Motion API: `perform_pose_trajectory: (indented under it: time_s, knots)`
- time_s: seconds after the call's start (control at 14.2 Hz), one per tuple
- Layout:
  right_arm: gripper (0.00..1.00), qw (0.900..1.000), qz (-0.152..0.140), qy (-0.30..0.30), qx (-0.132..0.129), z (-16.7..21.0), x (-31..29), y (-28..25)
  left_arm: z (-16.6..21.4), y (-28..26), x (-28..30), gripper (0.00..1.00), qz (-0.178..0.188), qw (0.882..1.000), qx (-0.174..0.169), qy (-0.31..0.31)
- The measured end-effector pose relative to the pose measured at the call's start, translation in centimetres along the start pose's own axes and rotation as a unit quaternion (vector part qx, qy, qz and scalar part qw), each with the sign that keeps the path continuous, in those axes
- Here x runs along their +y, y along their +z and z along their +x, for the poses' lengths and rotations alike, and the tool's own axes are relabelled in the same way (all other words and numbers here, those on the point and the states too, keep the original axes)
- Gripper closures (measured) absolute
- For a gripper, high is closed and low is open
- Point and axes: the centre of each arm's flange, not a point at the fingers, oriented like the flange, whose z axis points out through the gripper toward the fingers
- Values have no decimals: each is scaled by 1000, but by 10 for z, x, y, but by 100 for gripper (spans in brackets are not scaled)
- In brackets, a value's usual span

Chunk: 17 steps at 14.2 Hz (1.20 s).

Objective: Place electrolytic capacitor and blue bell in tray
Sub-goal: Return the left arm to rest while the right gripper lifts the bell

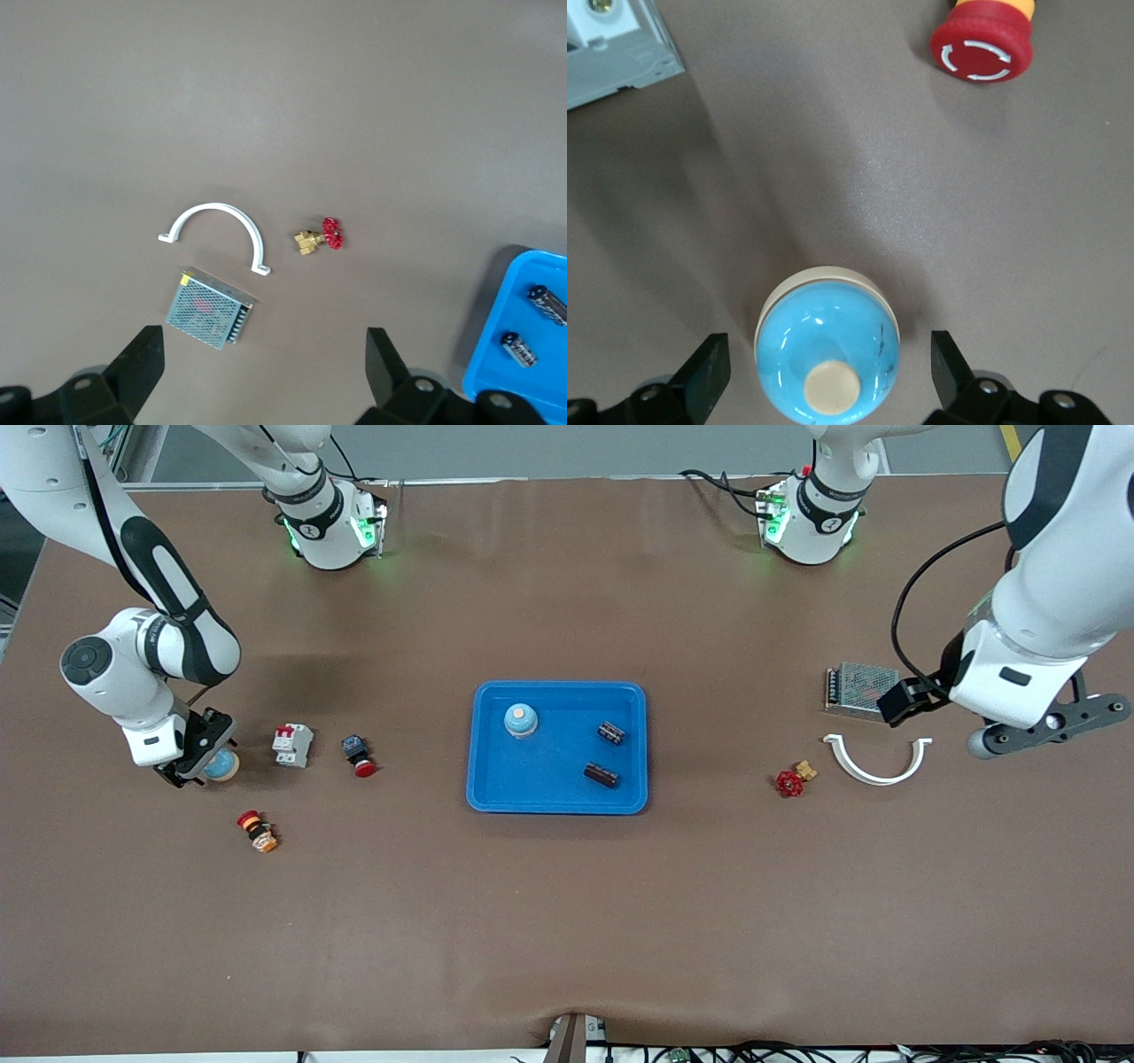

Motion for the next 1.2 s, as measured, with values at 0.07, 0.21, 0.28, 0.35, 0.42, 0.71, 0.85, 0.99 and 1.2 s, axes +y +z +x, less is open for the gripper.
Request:
perform_pose_trajectory:
  time_s: [0.07,0.21,0.28,0.35,0.42,0.71,0.85,0.99,1.2]
  knots:
    - [0,1000,1,0,0,0,0,1,0,-4,-6,0,1,1000,3,11]
    - [0,1000,1,-1,0,1,-1,1,-2,-12,-22,0,6,1000,4,23]
    - [0,1000,1,-1,0,1,-1,2,-4,-17,-31,0,11,999,2,31]
    - [0,1000,1,-1,1,2,-1,2,-7,-21,-39,0,15,999,2,44]
    - [0,1000,1,-2,1,2,-1,2,-10,-25,-45,0,20,998,1,57]
    - [12,1000,1,-2,1,3,-1,2,-26,-30,-60,0,24,997,-5,78]
    - [34,1000,-2,-1,2,2,1,0,-33,-29,-68,0,14,997,-13,81]
    - [34,1000,-3,-1,2,2,1,0,-39,-28,-74,0,12,997,-15,79]
    - [34,1000,-2,1,4,5,0,0,-42,-30,-76,0,11,996,-13,85]
